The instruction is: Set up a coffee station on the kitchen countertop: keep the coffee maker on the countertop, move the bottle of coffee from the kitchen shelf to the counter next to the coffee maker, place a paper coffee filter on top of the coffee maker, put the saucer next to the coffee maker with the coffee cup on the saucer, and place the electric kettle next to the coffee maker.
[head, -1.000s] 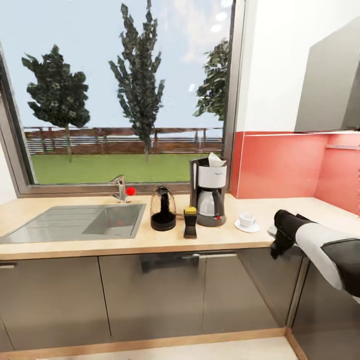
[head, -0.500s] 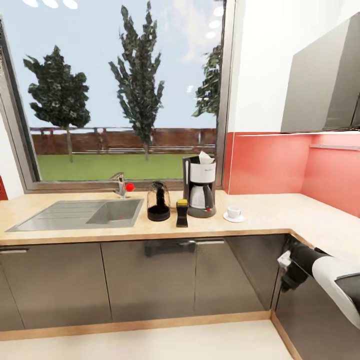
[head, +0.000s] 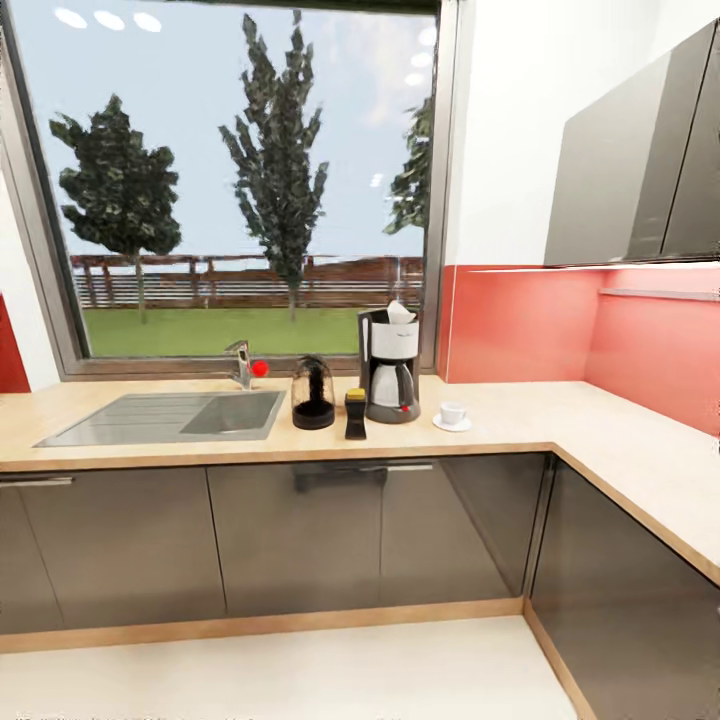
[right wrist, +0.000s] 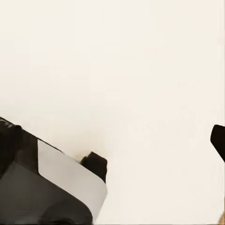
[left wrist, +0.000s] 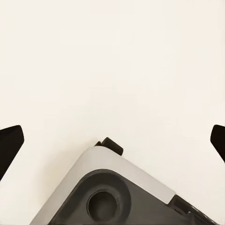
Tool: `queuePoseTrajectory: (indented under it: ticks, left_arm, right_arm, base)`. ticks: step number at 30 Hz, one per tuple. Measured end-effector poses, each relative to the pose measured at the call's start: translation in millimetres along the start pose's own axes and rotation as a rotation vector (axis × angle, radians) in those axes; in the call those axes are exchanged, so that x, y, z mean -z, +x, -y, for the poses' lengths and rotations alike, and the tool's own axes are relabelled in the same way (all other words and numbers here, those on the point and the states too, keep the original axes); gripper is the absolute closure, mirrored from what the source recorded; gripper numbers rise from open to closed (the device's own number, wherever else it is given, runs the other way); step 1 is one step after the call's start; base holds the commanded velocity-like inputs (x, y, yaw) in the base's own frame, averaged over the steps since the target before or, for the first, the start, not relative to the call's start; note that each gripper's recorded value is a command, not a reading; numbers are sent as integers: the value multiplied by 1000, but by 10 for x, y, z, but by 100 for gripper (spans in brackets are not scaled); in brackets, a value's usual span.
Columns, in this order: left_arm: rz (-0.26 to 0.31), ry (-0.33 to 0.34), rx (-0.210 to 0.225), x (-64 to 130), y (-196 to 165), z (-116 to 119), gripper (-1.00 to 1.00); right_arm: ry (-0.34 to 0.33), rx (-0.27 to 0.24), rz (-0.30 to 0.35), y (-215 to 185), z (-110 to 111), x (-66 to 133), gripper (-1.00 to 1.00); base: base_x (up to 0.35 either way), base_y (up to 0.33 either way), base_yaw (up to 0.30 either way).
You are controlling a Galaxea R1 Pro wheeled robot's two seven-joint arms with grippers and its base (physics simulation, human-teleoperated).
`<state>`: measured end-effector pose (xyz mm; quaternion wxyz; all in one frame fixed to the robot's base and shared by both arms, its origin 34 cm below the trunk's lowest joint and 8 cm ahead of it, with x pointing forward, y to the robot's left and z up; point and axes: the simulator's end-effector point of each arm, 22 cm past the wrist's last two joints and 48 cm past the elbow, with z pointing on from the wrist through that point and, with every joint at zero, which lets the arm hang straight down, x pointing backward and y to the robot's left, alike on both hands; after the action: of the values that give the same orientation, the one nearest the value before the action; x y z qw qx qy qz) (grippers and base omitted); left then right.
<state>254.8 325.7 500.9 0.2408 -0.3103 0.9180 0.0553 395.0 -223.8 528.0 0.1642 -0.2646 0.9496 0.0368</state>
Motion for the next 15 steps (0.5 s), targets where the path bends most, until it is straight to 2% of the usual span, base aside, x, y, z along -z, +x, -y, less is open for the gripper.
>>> queuePoseTrajectory:
  ticks: [1, 3, 6, 8, 15]
  left_arm:
    - [-2, 0, 1, 1, 7, 2, -100]
    - [-15, -2, -3, 4, 44, -6, -100]
    - [-20, -5, -4, 6, 59, -22, -100]
    - [-19, -11, -7, 0, 43, -57, -100]
    - [-19, -11, -9, 1, 45, -58, -100]
  right_arm:
    - [-31, -5, -15, 167, -323, -44, -100]
    - [-52, -8, -30, 310, -569, -65, -100]
    - [-53, -10, -39, 382, -593, -65, -100]
    - [-35, -14, -56, 513, -470, -50, -100]
    - [-31, -16, -59, 537, -440, -46, -100]
  base:
    - [-22, -5, 0]
    - [-10, -2, 0]
    - [-4, -1, 0]
    - [0, 0, 0]
    - [0, 0, 0]
